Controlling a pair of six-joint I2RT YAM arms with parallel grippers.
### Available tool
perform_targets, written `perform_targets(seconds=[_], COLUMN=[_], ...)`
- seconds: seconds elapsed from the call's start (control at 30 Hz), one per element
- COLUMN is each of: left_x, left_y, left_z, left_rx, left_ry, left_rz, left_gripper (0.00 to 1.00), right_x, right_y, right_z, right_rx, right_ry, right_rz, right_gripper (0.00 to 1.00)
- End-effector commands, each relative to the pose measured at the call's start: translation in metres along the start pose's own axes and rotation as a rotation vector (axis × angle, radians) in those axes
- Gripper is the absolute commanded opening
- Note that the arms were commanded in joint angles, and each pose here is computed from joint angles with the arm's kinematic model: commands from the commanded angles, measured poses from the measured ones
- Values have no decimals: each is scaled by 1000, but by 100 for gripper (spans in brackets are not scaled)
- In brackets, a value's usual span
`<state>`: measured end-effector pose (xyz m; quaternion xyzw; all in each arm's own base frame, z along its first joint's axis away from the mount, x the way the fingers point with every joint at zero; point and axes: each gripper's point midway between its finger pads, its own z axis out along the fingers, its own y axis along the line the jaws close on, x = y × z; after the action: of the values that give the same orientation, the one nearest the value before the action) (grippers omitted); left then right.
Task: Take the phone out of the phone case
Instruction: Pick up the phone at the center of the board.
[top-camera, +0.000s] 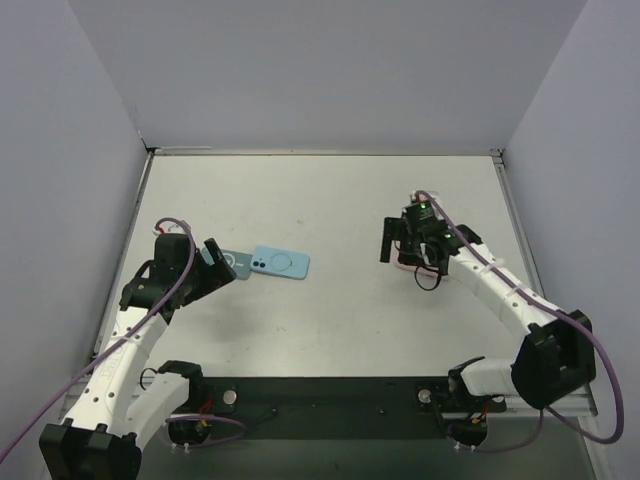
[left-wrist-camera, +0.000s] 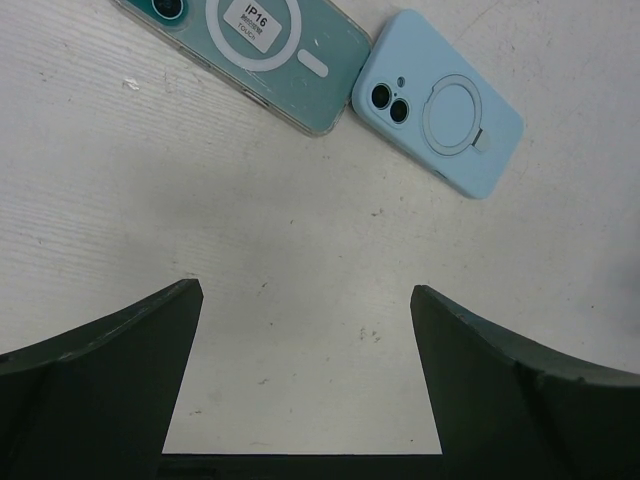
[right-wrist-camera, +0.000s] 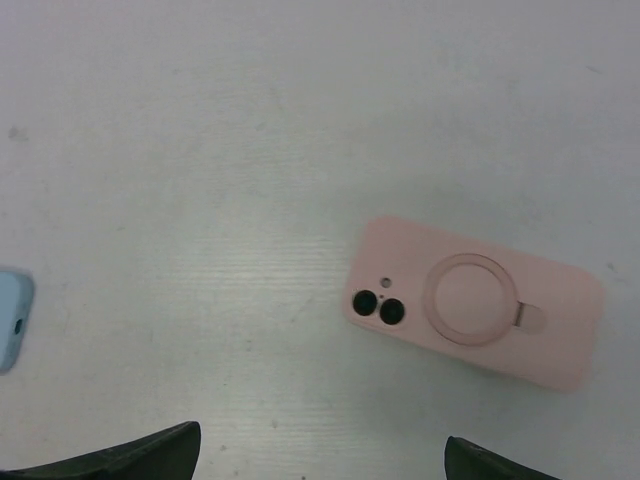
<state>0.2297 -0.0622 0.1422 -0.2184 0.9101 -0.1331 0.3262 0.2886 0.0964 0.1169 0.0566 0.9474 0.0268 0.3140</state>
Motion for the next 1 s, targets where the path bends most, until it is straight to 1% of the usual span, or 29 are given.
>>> perform_targets(seconds=[0.0, 0.03, 0.07, 0.1, 0.13, 0.17, 0.2, 0.23, 0.27, 0.3, 0.33, 0.37, 0.43, 0.5, 0.63, 0.73, 0.97], left_x=[-2, -1, -1, 0, -2, -3, -4, -5, -9, -7, -6, -8, -6, -5, -6, -6, 0], left_y=[-9, -10, -11, -11, -14, -14, -13, -11, -12, -10, -10, -10, -9, -8, -9, -10, -13], left_z=[-3, -3, -4, -5, -8, -11, -13, -15, -19, -21, -21, -23, -23, -23, -26, -27, -26], left_rx=[36, 40, 42, 44, 55, 58, 47, 35, 33, 23, 17, 17, 6, 4, 9, 20, 40], left_ry=[6, 11, 13, 17, 10, 6, 7, 0, -7, 4, 11, 11, 26, 30, 23, 21, 43], left_rz=[-18, -21, -24, -23, -23, -20, -18, -20, -11, -6, -3, 1, 4, 7, 11, 9, 11], left_gripper=[97, 98, 98, 97, 98, 97, 97, 97, 97, 97, 97, 97, 97, 97, 97, 98, 98], right_x=[-18, -20, 0, -12, -7, 6, 1, 5, 16, 20, 10, 20, 12, 18, 20, 26, 34], right_y=[85, 98, 124, 146, 159, 174, 191, 205, 211, 218, 232, 238, 253, 259, 273, 278, 292], right_z=[-1, 1, 11, 6, 9, 21, 18, 17, 31, 33, 31, 42, 43, 56, 71, 85, 92], right_rx=[-204, -223, -274, -319, -351, -370, -407, -471, -495, -522, -558, -584, -619, -622, -605, -577, -564], right_ry=[-11, -16, 50, 33, 51, 97, 93, 116, 157, 177, 155, 193, 178, 191, 170, 172, 157], right_rz=[-212, -288, -378, -427, -504, -572, -610, -641, -699, -717, -740, -774, -804, -848, -927, -960, -1021], right_gripper=[100, 100, 100, 99, 99, 99, 99, 99, 99, 99, 99, 98, 97, 97, 97, 98, 99])
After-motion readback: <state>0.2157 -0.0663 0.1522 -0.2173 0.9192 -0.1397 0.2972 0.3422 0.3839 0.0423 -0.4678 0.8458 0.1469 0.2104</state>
